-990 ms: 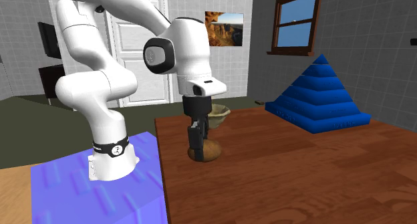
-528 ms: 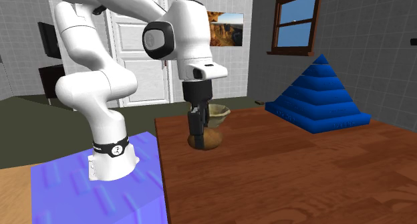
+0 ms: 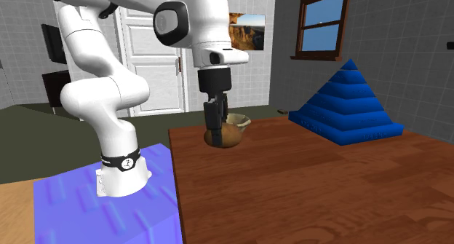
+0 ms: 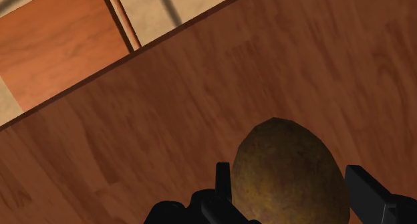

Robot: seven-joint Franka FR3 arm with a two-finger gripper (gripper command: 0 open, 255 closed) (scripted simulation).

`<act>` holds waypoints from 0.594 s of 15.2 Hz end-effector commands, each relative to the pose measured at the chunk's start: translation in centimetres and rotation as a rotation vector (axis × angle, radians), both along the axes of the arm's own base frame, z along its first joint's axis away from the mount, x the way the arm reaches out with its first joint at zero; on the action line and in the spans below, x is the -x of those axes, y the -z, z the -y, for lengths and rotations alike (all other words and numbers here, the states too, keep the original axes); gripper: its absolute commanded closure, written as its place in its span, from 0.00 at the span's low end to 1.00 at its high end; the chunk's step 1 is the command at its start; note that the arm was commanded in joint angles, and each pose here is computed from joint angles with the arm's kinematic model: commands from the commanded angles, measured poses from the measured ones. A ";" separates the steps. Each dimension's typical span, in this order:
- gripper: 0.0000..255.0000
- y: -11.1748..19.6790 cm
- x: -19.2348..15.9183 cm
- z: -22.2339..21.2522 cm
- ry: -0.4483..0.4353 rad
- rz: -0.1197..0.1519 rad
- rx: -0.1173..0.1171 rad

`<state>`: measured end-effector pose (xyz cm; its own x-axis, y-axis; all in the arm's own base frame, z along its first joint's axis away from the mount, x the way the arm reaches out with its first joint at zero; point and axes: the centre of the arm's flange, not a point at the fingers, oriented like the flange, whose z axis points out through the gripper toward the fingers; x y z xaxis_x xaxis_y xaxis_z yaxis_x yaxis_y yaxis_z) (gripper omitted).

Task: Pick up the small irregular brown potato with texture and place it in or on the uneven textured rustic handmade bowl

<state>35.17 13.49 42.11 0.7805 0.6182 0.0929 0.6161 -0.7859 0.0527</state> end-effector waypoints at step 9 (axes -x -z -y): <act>1.00 -5.3 0.2 0.0 0.000 0.000 0.000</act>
